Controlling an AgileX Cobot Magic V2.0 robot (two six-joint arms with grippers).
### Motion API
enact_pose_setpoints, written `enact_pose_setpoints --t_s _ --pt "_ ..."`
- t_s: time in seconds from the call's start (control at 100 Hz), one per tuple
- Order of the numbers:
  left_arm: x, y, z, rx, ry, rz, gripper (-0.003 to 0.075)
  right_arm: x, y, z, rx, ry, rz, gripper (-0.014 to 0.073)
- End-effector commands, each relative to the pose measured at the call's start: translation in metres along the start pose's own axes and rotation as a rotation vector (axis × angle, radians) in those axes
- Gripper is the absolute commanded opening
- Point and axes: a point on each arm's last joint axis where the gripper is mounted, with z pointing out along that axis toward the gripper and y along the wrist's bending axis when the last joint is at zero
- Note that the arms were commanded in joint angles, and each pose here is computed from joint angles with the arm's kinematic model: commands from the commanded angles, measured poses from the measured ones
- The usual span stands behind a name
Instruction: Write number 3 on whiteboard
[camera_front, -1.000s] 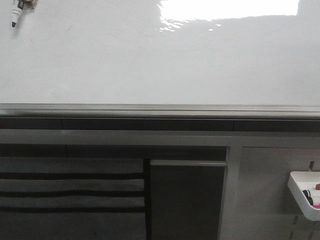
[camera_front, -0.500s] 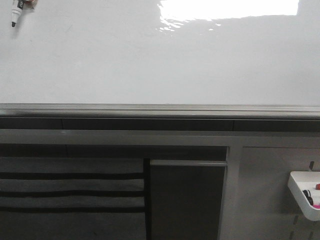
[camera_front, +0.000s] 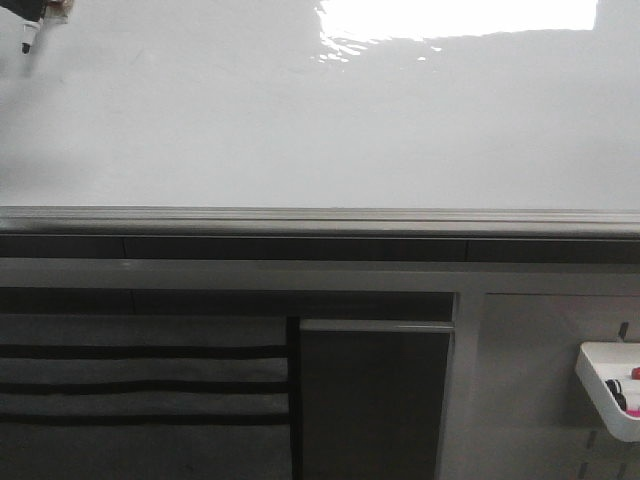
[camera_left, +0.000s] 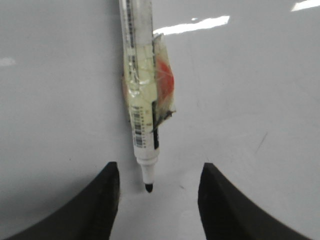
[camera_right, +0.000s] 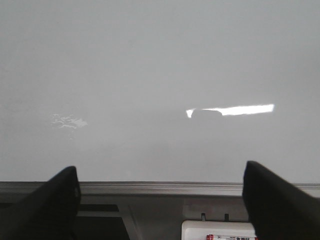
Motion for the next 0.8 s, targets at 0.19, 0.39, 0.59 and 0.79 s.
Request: enact_pose_setpoints --t_s 0.19,0.39,0.59,0.79 --pt "-0.030 0.003 0.010 -0.032 -0.159 0.001 0.0321 -0.017 0.000 -0.001 0.006 -0.091 -0.007 0.0594" --pt "-0.030 0.004 0.015 -0.042 -0.180 0.000 0.0312 -0.017 0.000 -0.001 0.006 -0.091 -0.007 0.0594" --pt "-0.029 0.004 0.017 -0.042 -0.176 0.000 0.0275 -0.017 0.000 -0.001 0.006 -0.091 -0.007 0.0594" --pt "-0.029 0.004 0.018 -0.042 -0.176 0.000 0.0132 -0.017 0.000 -0.001 0.006 -0.089 -0.007 0.0594"
